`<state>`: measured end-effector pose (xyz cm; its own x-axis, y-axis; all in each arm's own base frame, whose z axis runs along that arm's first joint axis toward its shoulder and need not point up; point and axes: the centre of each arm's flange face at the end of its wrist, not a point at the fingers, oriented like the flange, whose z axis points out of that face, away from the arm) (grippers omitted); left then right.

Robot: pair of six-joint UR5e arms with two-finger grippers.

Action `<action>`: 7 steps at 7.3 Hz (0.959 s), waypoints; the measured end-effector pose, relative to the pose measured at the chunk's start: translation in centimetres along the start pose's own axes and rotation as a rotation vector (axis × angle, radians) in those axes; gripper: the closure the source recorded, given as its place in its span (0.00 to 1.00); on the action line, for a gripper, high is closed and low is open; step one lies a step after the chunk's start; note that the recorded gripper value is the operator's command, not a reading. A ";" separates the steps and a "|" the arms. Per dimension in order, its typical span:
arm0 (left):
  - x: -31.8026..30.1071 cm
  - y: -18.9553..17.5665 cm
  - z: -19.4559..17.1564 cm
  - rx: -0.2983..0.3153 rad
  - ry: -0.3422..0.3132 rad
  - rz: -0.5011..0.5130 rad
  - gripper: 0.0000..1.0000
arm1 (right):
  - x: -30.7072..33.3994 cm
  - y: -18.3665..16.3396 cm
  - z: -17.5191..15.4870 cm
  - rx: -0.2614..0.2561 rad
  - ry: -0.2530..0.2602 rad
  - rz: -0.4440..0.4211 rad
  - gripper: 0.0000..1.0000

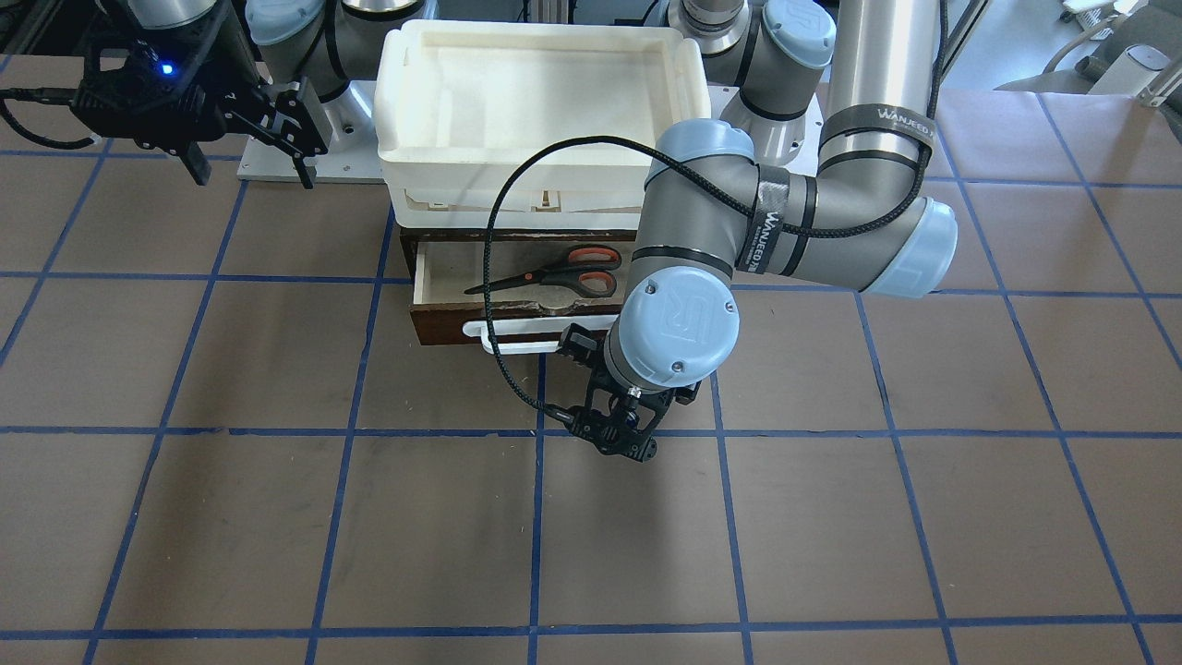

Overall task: Put scissors in drawer and close it
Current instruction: 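Push the drawer closed toward the tray with the left gripper, then press the left gripper against the drawer front to seat it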

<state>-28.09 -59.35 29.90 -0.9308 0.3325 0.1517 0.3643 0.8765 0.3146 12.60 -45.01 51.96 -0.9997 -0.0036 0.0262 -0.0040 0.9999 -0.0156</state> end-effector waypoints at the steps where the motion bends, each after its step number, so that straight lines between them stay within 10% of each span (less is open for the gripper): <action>1: 0.1 0.3 0.2 -0.006 0.001 0.002 0.00 | 0.0 0.0 0.0 0.000 0.000 0.000 0.00; 7: 0.6 2.1 0.8 -0.050 0.006 0.002 0.00 | 0.4 0.0 0.1 -0.003 0.037 0.003 0.00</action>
<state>-27.89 -56.98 29.87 -0.9299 0.3320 0.1581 0.3674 0.8574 0.3605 12.16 -45.05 51.87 -0.9980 -0.0005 0.0632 -0.0013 0.9999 -0.0129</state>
